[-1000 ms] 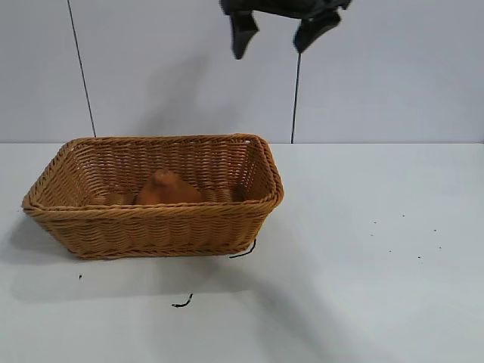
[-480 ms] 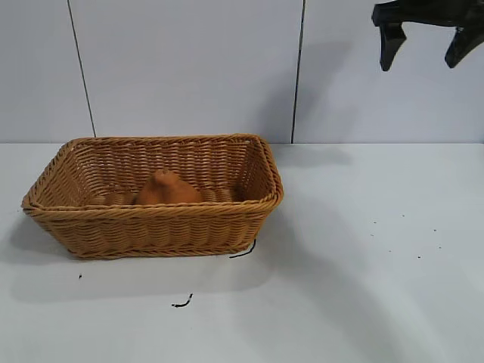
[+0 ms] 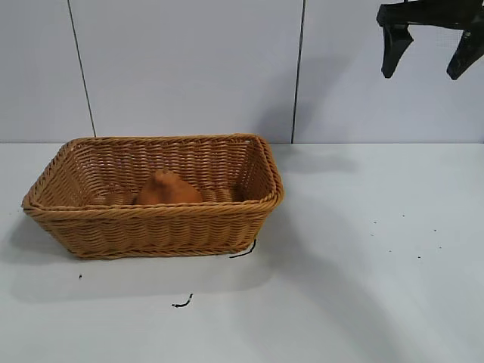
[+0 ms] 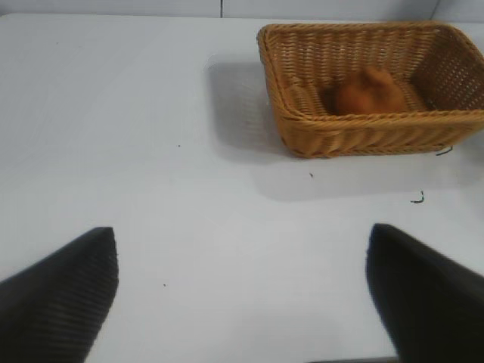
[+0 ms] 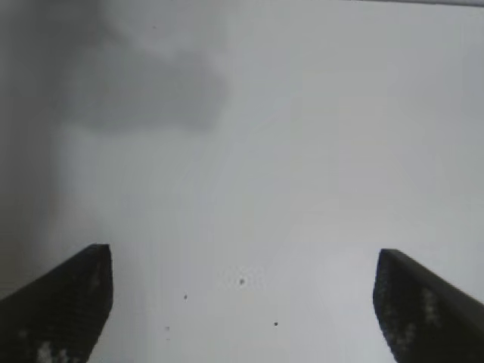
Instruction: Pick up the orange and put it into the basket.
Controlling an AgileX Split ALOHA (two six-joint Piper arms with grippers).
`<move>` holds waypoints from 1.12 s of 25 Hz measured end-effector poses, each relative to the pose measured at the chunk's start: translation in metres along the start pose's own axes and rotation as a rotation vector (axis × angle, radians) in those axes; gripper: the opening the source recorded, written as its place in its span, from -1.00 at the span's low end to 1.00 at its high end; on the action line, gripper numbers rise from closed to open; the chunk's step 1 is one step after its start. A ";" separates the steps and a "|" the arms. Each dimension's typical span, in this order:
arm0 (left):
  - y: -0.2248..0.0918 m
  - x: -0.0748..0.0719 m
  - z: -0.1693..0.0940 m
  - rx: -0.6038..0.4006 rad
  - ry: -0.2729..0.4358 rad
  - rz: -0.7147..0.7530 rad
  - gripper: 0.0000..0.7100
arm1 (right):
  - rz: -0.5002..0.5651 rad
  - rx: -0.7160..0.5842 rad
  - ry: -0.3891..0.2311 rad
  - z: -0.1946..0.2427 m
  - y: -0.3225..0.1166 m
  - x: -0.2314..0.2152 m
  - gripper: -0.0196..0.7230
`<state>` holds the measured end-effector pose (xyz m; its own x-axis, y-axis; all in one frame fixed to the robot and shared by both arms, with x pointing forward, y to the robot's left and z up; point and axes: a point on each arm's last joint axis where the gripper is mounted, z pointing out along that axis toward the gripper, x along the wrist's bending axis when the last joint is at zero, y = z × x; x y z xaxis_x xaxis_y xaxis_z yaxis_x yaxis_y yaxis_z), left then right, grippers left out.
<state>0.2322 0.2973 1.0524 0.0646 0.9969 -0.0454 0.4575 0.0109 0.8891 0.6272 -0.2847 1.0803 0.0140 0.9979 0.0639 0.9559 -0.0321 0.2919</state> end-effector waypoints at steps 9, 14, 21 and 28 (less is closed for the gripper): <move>0.000 0.000 0.000 0.000 0.000 0.000 0.80 | -0.031 0.082 -0.001 -0.044 -0.150 -0.006 0.84; 0.000 0.000 0.000 0.000 0.000 0.000 0.80 | -0.035 0.014 0.001 -0.061 -0.230 -0.009 0.84; 0.000 0.000 0.000 0.000 0.000 0.000 0.80 | -0.057 -0.309 0.010 -0.062 -0.316 -0.014 0.84; 0.000 0.000 0.000 0.000 0.000 0.000 0.80 | -0.067 -0.672 0.029 -0.083 -0.358 -0.015 0.84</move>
<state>0.2322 0.2973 1.0524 0.0646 0.9969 -0.0454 0.4575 0.0109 0.8891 0.2605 -0.2932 1.0541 -0.0554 0.9973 0.0481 0.5643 -0.0085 0.8256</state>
